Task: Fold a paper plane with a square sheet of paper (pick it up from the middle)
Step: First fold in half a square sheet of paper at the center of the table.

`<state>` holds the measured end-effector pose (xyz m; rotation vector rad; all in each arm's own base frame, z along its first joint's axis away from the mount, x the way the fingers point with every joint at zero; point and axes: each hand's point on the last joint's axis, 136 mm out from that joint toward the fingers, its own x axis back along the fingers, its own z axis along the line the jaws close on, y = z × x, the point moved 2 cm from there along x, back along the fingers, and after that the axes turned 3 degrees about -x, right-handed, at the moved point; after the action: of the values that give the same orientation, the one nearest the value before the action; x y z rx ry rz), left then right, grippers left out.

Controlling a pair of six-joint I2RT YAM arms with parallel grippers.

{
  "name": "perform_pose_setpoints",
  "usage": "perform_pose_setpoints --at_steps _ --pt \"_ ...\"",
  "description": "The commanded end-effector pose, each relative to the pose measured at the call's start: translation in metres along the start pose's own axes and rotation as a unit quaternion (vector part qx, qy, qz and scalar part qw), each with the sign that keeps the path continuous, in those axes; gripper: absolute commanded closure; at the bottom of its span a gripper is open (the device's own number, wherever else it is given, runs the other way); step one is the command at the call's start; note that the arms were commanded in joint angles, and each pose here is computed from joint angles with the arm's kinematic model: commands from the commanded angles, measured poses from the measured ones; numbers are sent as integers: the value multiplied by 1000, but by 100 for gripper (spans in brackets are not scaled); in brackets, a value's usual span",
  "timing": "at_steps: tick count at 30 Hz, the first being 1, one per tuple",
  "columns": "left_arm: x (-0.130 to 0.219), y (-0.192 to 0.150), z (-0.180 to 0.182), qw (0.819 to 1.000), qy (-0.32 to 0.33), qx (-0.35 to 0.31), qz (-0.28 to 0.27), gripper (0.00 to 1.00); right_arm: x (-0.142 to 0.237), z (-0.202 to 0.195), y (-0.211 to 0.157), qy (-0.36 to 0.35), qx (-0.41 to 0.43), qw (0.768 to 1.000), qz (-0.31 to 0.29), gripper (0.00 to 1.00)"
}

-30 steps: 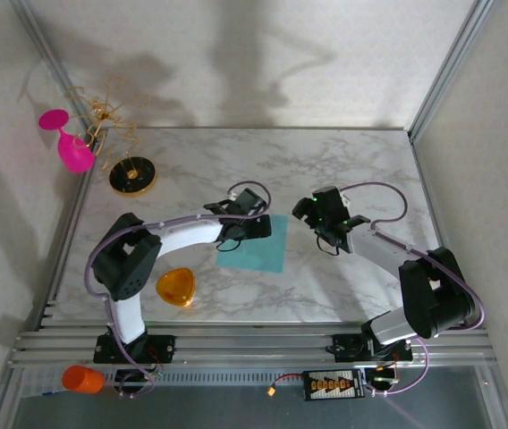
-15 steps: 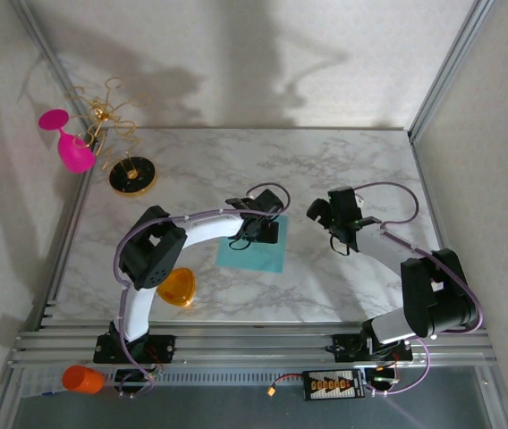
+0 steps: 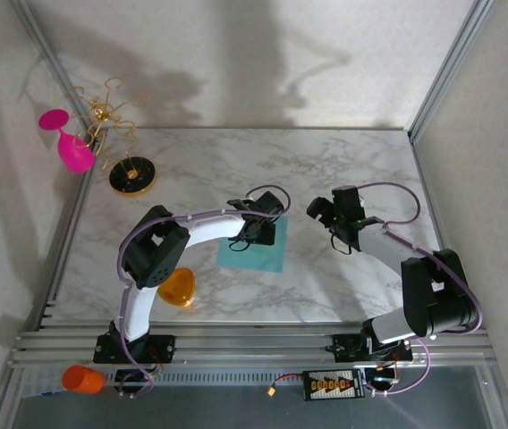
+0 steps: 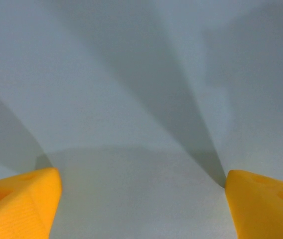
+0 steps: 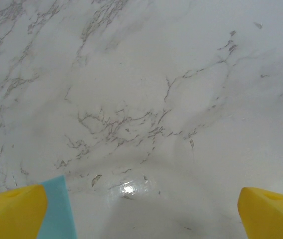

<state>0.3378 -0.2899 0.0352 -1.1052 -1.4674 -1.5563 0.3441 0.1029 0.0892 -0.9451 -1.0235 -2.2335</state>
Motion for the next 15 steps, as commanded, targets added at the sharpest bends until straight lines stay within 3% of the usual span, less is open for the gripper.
perform_pose_setpoints --at_steps 1,15 --pt "-20 -20 6 999 22 -13 29 17 -2 -3 -2 1 -7 1000 4 1" --pt "-12 -13 1 1000 6 -5 21 30 -2 -4 -4 1 -12 1000 6 1"
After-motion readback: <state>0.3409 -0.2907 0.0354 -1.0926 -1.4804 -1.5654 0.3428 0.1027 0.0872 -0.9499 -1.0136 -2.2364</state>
